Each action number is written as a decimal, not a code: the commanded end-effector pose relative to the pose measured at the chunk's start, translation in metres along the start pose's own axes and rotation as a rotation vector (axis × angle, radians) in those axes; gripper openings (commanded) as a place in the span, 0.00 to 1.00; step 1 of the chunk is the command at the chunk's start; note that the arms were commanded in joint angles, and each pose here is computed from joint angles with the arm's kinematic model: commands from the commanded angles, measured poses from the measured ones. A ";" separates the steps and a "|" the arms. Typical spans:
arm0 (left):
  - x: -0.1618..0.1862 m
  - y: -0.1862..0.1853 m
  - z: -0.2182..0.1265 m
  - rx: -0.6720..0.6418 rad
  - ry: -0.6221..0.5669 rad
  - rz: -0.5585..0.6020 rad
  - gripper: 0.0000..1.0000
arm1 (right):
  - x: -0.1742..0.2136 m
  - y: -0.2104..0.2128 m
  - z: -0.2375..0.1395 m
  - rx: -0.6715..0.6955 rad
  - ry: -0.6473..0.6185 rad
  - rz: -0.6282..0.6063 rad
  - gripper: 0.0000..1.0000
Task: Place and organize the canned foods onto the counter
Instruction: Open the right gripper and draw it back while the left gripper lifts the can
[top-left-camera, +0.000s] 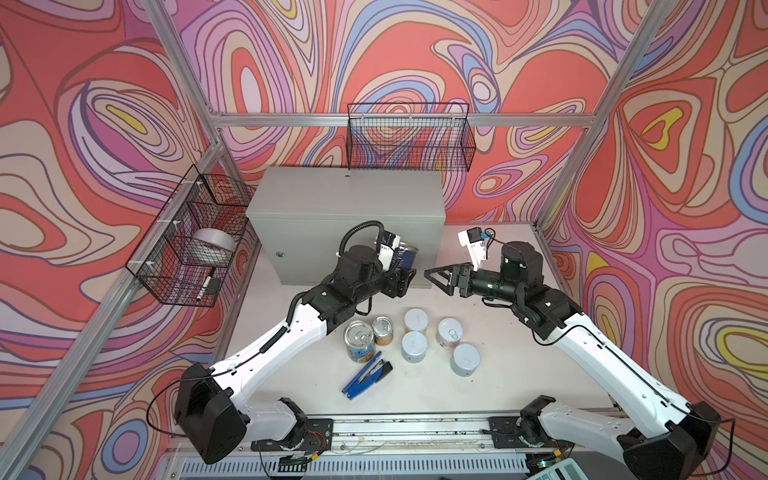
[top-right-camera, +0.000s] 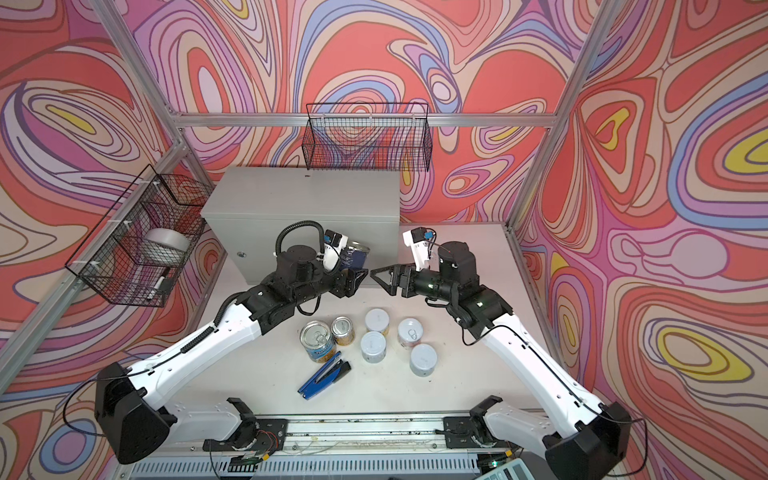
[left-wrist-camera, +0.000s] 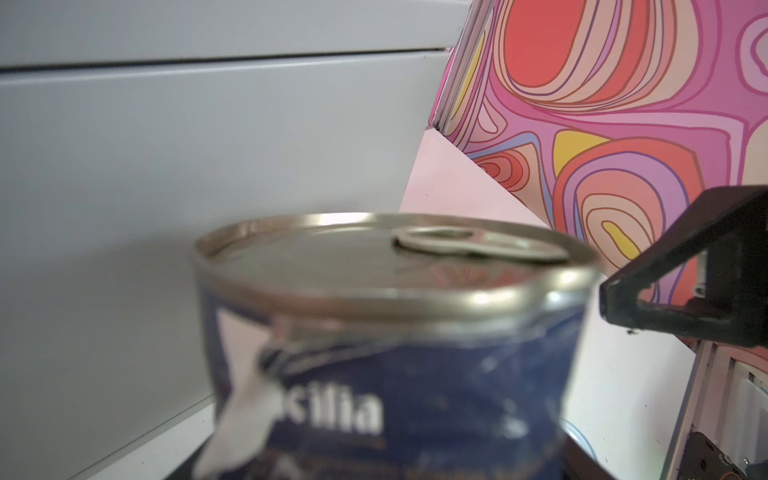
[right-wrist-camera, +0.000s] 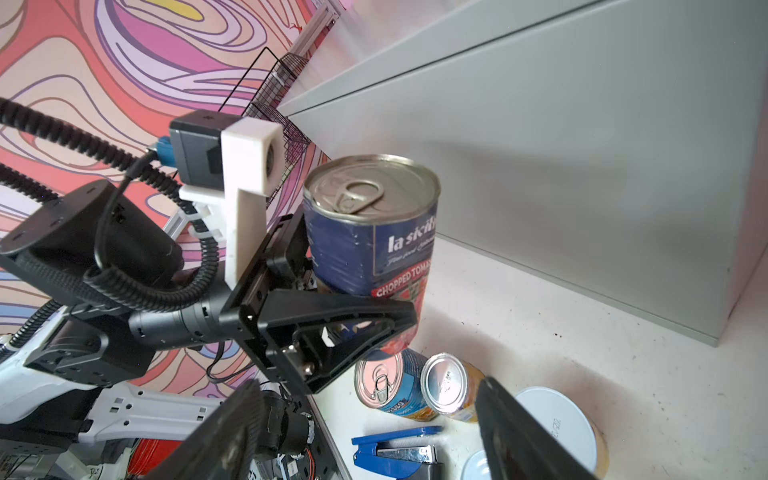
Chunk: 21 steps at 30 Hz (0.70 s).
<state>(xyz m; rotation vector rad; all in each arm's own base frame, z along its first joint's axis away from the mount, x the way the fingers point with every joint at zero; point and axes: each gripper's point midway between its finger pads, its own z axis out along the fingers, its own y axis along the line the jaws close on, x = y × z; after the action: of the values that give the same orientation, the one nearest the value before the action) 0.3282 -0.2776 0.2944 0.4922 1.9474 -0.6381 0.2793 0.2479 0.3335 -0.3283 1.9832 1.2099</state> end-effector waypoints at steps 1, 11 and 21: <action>-0.052 -0.009 -0.029 0.013 -0.151 -0.009 0.57 | -0.004 0.004 -0.001 -0.048 -0.064 -0.024 0.83; -0.079 -0.011 -0.070 0.005 -0.201 0.011 0.59 | 0.000 0.011 0.000 -0.169 -0.138 -0.043 0.84; -0.149 0.005 -0.108 -0.171 -0.343 0.145 0.62 | 0.011 0.009 -0.006 -0.167 -0.137 -0.083 0.84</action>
<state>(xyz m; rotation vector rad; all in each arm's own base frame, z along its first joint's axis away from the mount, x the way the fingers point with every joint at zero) 0.3178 -0.2361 0.3962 0.4509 1.8089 -0.5103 0.2694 0.2515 0.3266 -0.3603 1.7872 1.3213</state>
